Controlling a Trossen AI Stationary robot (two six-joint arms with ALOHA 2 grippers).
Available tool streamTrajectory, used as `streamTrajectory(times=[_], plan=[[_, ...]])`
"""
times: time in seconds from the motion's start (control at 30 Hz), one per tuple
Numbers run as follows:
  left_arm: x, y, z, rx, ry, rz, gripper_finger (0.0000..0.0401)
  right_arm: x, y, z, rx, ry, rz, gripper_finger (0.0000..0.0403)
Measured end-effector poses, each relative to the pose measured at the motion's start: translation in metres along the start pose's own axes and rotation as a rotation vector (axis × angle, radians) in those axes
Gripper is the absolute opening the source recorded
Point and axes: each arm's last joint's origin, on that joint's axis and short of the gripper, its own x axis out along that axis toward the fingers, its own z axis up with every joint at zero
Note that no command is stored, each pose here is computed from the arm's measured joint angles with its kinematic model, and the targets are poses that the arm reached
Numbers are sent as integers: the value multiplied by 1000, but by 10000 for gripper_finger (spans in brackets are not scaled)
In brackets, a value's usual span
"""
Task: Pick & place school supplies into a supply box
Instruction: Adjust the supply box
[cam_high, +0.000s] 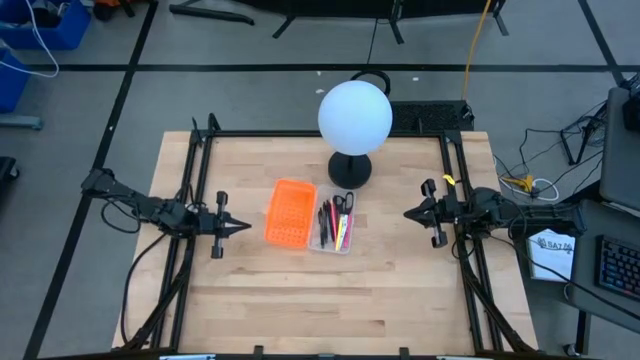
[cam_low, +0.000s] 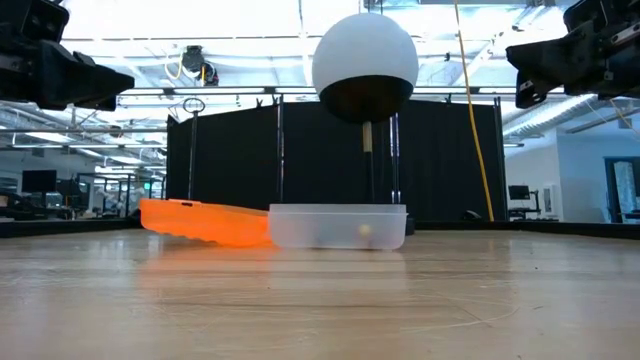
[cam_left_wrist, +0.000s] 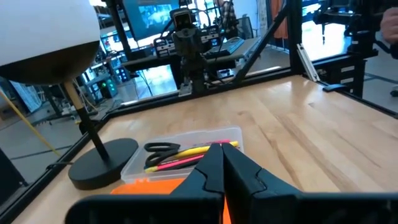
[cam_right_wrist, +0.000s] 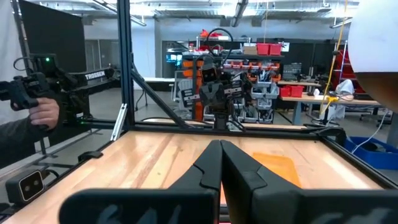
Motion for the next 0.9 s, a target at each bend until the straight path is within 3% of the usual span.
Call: streamTrajectory(times=[0.9], plan=[[0, -1, -4, -47, 45, -9, 36, 0, 0, 3, -7, -26, 1, 0]])
